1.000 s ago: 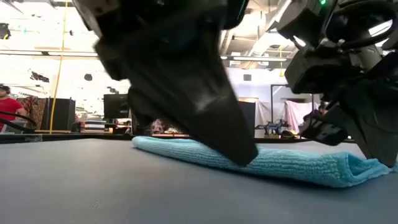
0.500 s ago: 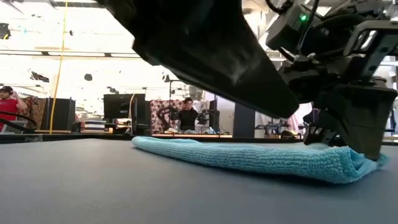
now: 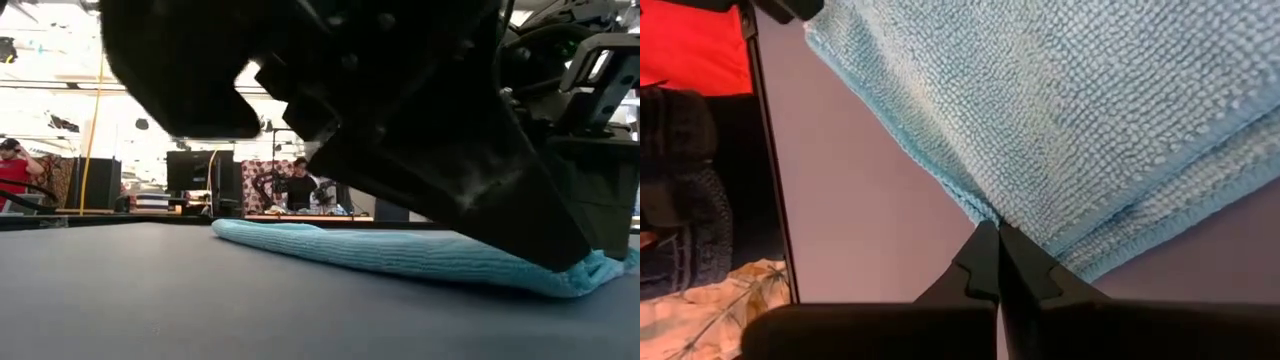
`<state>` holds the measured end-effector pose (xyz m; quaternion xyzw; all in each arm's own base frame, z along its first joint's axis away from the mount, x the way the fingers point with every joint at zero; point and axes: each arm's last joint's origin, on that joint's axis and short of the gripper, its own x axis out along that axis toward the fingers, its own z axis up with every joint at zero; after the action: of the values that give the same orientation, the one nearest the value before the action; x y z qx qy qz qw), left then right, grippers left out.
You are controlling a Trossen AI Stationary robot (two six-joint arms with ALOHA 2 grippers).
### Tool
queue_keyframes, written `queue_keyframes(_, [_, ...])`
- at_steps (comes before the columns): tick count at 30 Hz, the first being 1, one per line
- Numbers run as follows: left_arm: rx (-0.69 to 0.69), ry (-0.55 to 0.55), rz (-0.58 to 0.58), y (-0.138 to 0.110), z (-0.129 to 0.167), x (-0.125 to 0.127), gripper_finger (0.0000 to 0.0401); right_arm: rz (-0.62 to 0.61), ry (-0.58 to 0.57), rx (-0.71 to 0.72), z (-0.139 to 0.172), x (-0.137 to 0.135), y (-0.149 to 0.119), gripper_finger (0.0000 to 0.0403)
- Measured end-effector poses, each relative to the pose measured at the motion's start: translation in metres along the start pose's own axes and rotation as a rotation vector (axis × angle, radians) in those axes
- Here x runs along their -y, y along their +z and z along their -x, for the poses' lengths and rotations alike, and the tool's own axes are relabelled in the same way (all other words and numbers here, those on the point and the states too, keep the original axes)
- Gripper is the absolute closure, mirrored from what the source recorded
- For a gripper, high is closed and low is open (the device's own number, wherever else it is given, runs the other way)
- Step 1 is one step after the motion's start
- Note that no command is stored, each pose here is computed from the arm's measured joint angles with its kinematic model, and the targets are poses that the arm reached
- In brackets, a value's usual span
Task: Roll towel into tight, uniform cylinder
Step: Roll the blue microfiber cloth
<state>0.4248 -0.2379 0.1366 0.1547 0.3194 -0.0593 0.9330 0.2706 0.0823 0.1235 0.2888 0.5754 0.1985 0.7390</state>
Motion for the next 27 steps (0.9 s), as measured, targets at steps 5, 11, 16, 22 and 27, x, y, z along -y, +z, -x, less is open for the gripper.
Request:
queue_keyframes(5, [-0.052, 0.002, -0.02, 0.001, 0.001, -0.003, 0.0232, -0.002, -0.001, -0.003, 0.0, 0.0, 0.0, 0.0385])
queue_keyframes(11, [-0.047, -0.052, 0.009, -0.002, -0.005, -0.004, 0.0246, -0.021, -0.001, 0.003, 0.001, 0.001, 0.001, 0.0385])
queue_keyframes(16, [-0.055, -0.064, 0.028, -0.003, -0.006, -0.006, 0.0284, -0.028, -0.003, 0.003, 0.001, 0.001, 0.001, 0.0385])
queue_keyframes(22, [-0.069, -0.098, 0.09, -0.004, -0.01, -0.012, 0.0335, -0.06, -0.006, 0.006, 0.001, 0.002, 0.001, 0.0385])
queue_keyframes(27, [-0.088, -0.127, 0.131, -0.006, -0.01, -0.014, 0.0374, -0.083, -0.006, 0.005, 0.001, 0.002, 0.001, 0.0385])
